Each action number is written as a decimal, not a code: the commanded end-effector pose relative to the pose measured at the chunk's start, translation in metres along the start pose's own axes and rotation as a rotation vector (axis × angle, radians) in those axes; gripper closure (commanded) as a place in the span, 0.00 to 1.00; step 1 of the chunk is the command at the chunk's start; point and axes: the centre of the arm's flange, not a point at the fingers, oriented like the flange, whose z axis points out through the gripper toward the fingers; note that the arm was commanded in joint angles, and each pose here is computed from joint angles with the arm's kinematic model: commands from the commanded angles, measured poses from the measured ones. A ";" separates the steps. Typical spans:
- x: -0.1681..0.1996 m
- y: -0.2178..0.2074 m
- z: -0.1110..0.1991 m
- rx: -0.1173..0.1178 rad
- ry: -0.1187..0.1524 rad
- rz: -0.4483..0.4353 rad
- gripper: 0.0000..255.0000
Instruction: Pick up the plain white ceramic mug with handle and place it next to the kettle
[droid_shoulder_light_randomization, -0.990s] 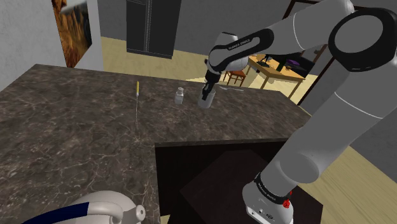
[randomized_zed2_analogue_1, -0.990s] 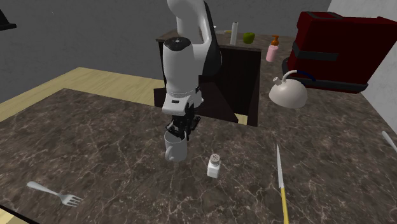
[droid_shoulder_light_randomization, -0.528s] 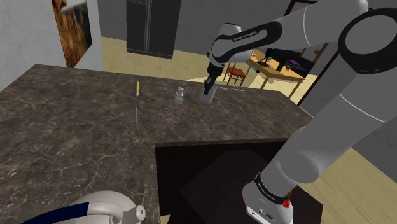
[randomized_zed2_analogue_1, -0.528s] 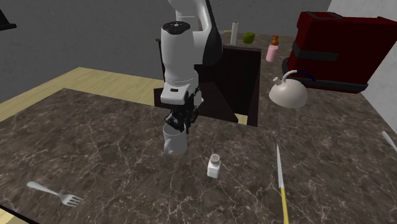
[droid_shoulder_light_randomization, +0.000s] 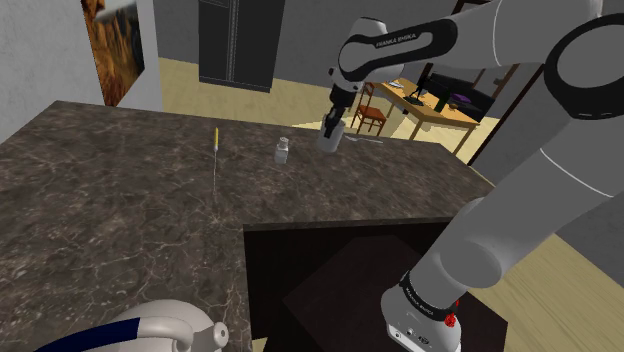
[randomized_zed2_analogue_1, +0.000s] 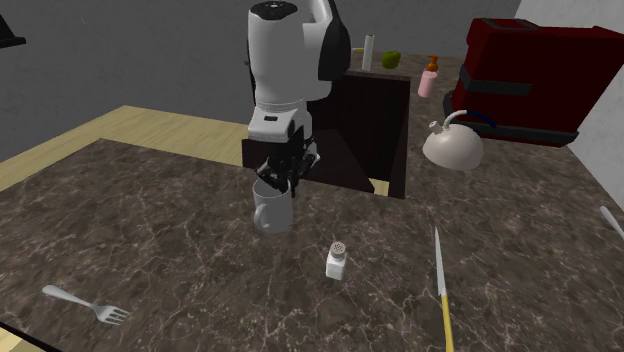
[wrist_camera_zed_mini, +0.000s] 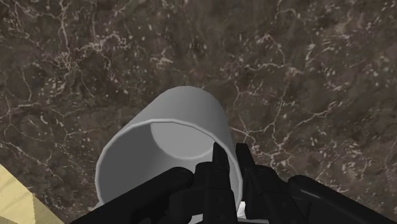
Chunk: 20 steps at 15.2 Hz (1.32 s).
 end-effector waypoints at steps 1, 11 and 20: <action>0.000 -0.001 -0.011 0.000 0.000 0.000 1.00; 0.003 0.000 -0.063 0.000 0.000 0.000 1.00; 0.005 0.001 -0.111 0.000 0.000 0.000 1.00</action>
